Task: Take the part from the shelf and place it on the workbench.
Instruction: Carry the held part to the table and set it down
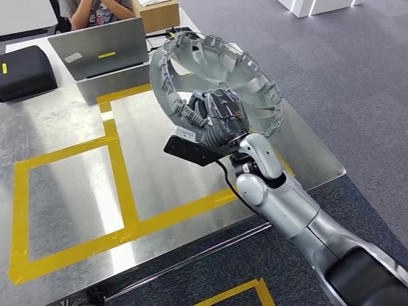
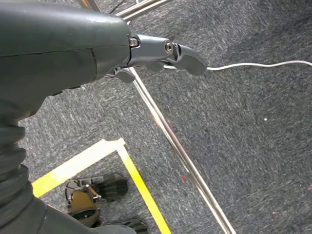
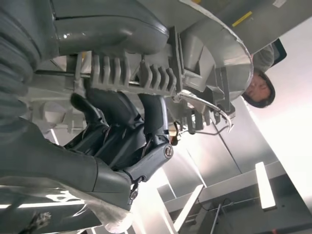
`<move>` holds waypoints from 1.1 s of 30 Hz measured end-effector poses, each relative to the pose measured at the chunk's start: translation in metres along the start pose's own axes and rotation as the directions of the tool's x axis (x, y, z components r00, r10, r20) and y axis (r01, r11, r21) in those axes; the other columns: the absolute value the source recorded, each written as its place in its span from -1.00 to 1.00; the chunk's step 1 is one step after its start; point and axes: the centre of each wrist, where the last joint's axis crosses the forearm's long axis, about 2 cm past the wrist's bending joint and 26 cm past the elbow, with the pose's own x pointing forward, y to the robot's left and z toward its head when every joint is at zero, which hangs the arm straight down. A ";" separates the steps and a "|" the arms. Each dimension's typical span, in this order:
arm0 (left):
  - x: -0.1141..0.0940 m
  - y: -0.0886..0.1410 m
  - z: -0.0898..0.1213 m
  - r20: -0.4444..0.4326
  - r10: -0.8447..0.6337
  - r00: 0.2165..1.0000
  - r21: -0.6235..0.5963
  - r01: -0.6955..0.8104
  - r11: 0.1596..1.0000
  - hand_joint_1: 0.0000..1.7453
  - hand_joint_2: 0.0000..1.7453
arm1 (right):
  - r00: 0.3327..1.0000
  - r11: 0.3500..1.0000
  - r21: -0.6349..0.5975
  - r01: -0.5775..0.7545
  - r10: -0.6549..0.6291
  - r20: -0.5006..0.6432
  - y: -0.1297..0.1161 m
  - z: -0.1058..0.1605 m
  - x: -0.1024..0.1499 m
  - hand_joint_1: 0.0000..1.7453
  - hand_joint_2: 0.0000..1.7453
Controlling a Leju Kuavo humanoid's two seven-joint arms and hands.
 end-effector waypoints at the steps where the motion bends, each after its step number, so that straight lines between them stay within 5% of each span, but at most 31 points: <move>1: 0.000 0.000 0.000 0.000 0.004 1.000 0.000 -0.004 1.000 -1.00 0.50 | 1.000 1.000 0.001 -0.002 0.002 0.000 0.000 0.000 0.000 -1.00 -1.00; 4: 0.000 -0.001 0.000 -0.005 0.019 1.000 0.003 -0.019 1.000 -1.00 -1.00 | 1.000 1.000 0.001 -0.006 0.006 -0.002 -0.001 -0.001 0.000 -1.00 -1.00; 18: -0.004 0.001 0.002 -0.036 0.011 0.999 0.020 -0.010 1.000 -1.00 -1.00 | 1.000 1.000 0.005 0.005 -0.004 -0.031 0.002 0.000 -0.003 -1.00 -1.00; 27: -0.004 -0.001 0.002 -0.034 0.041 0.999 0.031 -0.040 0.999 -1.00 -1.00 | 0.990 0.991 -0.033 0.126 -0.128 -0.051 0.002 0.007 -0.005 -1.00 -1.00; 33: -0.008 -0.002 0.005 -0.026 0.091 0.996 0.075 -0.088 0.993 -1.00 -1.00 | 0.878 0.873 -0.107 0.476 -0.479 -0.001 0.004 0.029 0.005 -1.00 -1.00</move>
